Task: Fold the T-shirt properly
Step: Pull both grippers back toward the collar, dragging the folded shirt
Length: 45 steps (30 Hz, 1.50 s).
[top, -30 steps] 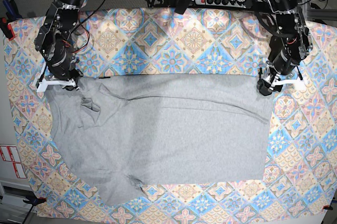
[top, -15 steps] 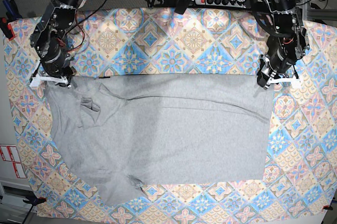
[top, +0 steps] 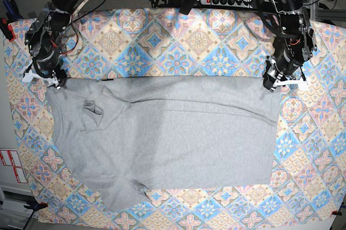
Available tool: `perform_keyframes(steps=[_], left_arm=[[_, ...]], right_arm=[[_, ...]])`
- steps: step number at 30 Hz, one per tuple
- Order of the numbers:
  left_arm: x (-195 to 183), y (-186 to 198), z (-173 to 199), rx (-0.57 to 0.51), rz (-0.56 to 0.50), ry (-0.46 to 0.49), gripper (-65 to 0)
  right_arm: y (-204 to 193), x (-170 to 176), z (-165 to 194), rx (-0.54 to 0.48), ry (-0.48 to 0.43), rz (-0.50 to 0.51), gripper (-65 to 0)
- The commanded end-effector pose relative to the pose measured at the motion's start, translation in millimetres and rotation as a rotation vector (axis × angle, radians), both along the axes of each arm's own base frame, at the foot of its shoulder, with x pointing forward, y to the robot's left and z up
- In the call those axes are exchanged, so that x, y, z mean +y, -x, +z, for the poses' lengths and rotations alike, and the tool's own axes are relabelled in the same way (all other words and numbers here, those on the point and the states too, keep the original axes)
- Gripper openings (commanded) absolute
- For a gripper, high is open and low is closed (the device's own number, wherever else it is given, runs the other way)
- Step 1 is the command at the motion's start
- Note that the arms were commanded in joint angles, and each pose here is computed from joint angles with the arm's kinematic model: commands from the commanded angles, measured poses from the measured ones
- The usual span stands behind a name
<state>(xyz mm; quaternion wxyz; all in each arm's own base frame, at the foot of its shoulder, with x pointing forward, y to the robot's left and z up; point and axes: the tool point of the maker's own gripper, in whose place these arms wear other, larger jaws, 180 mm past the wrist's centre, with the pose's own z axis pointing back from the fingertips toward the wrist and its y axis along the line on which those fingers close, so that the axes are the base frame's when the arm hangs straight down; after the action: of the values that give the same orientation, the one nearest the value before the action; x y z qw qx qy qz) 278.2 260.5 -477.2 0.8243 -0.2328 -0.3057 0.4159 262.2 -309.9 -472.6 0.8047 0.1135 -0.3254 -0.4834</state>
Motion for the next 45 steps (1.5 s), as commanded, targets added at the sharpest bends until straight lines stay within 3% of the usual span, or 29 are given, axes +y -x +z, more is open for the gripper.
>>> perform_keyframes(steps=[1, 12, 14, 18, 19, 22, 34, 45], left_arm=[[-1.0, -0.8, 1.6, 0.006, -0.015, 0.000, -65.0], [-1.0, 1.4, 0.3, 0.011, -0.015, 0.000, -65.0], [-1.0, 1.4, 0.3, 0.011, -0.015, 0.000, -65.0], [1.3, 10.4, -3.1, 0.027, -0.016, -0.008, -65.0], [1.1, 12.4, -4.1, 0.030, -0.017, -0.006, -65.0], [1.8, 19.7, -7.9, 0.045, -0.017, -0.008, -65.0], [12.5, 67.5, 1.4, 0.073, -0.065, -0.094, -65.0], [27.5, 131.5, 2.3, 0.154, -0.059, -0.146, -65.0]], right_arm=[[-8.6, 8.0, 0.3, -0.003, -0.030, 0.018, -32.5], [-31.0, 22.4, -6.3, -0.011, -0.095, 0.022, -34.3], [-31.6, 21.0, -4.0, -0.016, -0.088, 0.022, -40.9], [-28.6, 19.5, -4.8, -0.013, -0.088, 0.017, -63.9], [-24.7, 20.0, -7.2, -0.004, -0.090, 0.018, -65.0], [-7.0, 17.4, -14.6, 0.026, -0.078, 0.015, -64.8], [26.5, -11.6, 20.7, 0.007, 0.088, 0.034, -65.0], [82.7, -17.6, 8.8, 0.107, 0.127, 0.042, -65.0]])
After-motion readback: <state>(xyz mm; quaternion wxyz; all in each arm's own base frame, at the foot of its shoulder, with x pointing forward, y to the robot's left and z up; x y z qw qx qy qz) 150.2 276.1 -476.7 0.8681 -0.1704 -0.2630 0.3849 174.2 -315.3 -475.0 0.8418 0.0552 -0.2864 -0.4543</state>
